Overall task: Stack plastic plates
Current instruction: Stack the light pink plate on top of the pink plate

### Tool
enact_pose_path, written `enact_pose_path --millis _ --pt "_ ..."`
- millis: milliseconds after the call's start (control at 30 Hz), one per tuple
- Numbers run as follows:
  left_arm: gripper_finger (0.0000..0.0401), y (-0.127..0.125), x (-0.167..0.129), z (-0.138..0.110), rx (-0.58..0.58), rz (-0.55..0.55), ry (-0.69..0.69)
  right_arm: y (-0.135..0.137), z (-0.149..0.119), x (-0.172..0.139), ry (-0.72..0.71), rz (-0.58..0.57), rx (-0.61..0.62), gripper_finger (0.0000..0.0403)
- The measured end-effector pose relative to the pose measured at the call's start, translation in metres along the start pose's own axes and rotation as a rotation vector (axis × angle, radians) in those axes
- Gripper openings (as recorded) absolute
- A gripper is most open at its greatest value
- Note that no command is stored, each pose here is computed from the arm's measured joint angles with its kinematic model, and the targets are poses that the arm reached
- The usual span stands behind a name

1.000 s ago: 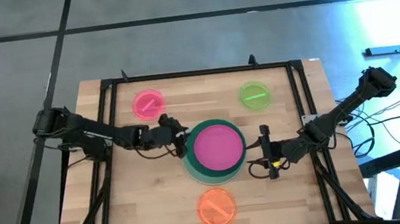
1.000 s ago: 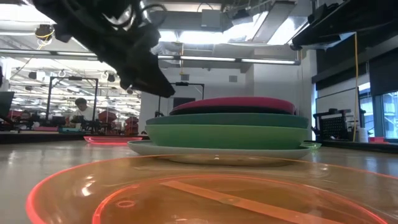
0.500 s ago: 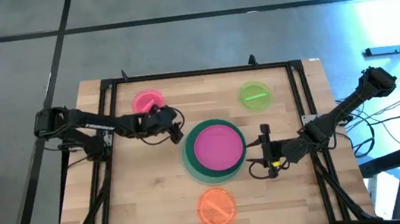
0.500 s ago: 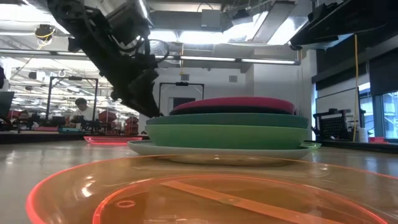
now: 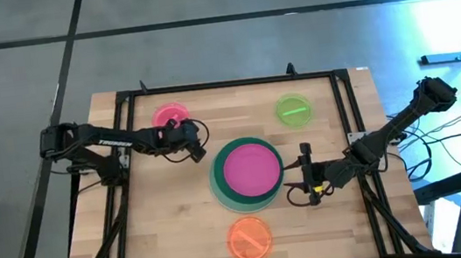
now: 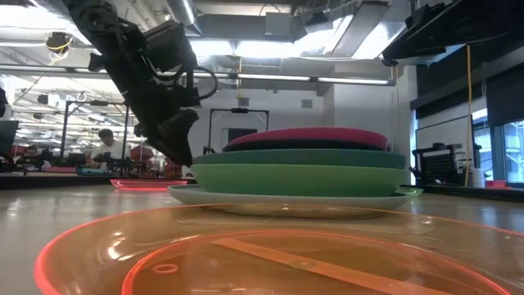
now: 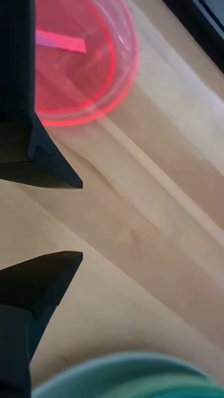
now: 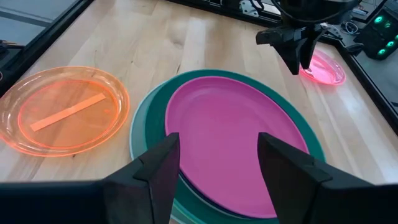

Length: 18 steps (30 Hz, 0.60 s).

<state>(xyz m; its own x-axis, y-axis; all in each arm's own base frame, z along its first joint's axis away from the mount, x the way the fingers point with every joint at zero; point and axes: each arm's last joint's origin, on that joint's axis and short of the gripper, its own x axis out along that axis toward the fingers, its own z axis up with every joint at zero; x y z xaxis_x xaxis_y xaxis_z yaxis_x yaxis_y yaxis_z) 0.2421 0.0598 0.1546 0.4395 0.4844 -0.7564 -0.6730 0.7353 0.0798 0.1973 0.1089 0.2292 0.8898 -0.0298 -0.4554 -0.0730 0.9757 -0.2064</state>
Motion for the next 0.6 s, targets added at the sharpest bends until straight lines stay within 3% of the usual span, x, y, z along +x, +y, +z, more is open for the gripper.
enact_pose_path --millis 600 --pt "0.0166 0.018 0.005 -0.009 -0.038 0.048 0.154 0.000 0.000 0.000 0.000 -0.004 0.000 0.0205"
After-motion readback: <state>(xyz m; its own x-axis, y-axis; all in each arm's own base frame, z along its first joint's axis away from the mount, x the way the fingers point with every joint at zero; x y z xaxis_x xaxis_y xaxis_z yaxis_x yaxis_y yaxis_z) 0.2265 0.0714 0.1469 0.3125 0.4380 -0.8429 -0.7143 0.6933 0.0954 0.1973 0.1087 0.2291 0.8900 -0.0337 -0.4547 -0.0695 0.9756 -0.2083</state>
